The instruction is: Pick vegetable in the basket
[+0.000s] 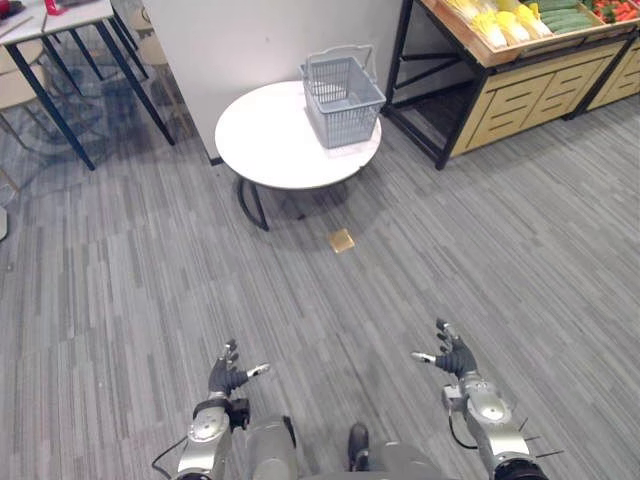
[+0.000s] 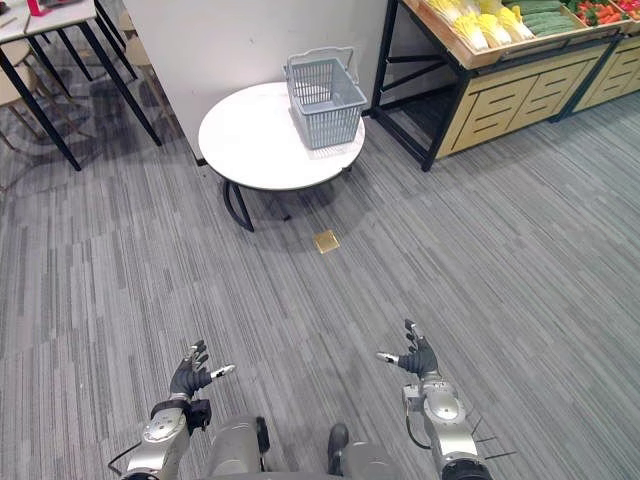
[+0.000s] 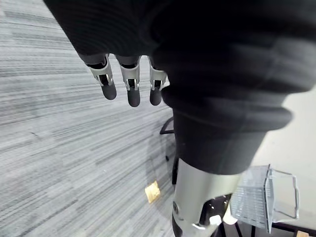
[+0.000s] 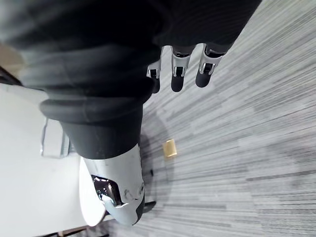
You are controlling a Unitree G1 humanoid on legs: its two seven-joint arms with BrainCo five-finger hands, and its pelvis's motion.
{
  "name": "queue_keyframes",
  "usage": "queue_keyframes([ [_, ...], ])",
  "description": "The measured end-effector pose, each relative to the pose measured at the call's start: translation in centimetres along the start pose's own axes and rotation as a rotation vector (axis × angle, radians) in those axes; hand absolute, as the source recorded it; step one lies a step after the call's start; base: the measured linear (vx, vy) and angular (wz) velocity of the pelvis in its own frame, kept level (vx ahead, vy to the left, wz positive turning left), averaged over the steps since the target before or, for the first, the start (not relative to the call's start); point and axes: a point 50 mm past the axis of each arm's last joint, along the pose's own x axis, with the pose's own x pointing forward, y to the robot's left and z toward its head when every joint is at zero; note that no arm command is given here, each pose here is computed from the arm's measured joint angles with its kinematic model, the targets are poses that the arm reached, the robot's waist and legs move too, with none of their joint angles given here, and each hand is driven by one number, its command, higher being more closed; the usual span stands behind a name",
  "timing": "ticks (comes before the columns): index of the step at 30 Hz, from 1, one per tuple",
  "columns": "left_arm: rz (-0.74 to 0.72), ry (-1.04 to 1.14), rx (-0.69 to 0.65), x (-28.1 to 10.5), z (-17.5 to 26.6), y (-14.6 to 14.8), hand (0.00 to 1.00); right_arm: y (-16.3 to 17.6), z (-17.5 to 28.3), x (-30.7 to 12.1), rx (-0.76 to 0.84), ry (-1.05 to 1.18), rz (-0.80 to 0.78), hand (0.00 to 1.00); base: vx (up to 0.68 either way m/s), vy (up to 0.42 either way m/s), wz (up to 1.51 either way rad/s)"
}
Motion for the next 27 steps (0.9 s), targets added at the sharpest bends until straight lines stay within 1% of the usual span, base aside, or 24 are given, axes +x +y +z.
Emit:
queue_keyframes([
  [4, 0.01, 0.053, 0.001, -0.7, -1.4, 0.3, 0.0, 0.0, -0.2, -0.1, -0.04, 0.006, 0.019, 0.0, 0.59, 0.273, -0.43],
  [6, 0.026, 0.078, 0.026, -1.2, -2.2, 1.2, 0.0, 1.2, -1.0, -0.6, -0.037, 0.029, 0.052, 0.0, 0.64, 0.294, -0.19],
  [8, 0.009, 0.087, 0.036, -1.2, -2.4, 0.5, 0.0, 1.3, -1.0, -0.6, -0.056, 0.031, 0.057, 0.0, 0.6, 0.226, 0.1],
  [10, 0.006, 0.087, 0.068, -1.1, -2.3, 1.0, 0.0, 2.4, -1.1, -0.6, -0.074, 0.036, 0.099, 0.0, 0.61, 0.252, 0.23],
  [14, 0.012, 0.078, 0.087, -1.0, -2.1, 1.5, 0.0, 4.0, -0.1, -0.2, -0.107, -0.009, 0.166, 0.0, 0.56, 0.17, 0.0],
  [20, -0.006, 0.042, 0.114, -0.1, -0.8, 1.3, 0.0, 3.4, 0.1, -0.1, -0.119, -0.009, 0.157, 0.0, 0.53, -0.014, 0.42],
  [22, -0.019, 0.063, 0.132, -0.3, -1.4, 1.1, 0.0, 3.0, -0.5, -0.4, -0.109, 0.009, 0.144, 0.0, 0.59, -0.147, 0.87],
  [24, -0.048, 0.082, 0.149, -0.7, -2.1, 0.3, 0.0, 1.9, -1.6, -1.1, -0.093, 0.049, 0.111, 0.0, 0.67, -0.273, 0.97],
  [27, -0.063, 0.124, 0.122, -1.4, -3.3, -0.6, 0.0, 1.8, -1.6, -1.2, -0.109, 0.05, 0.118, 0.0, 0.55, -0.274, 0.28],
])
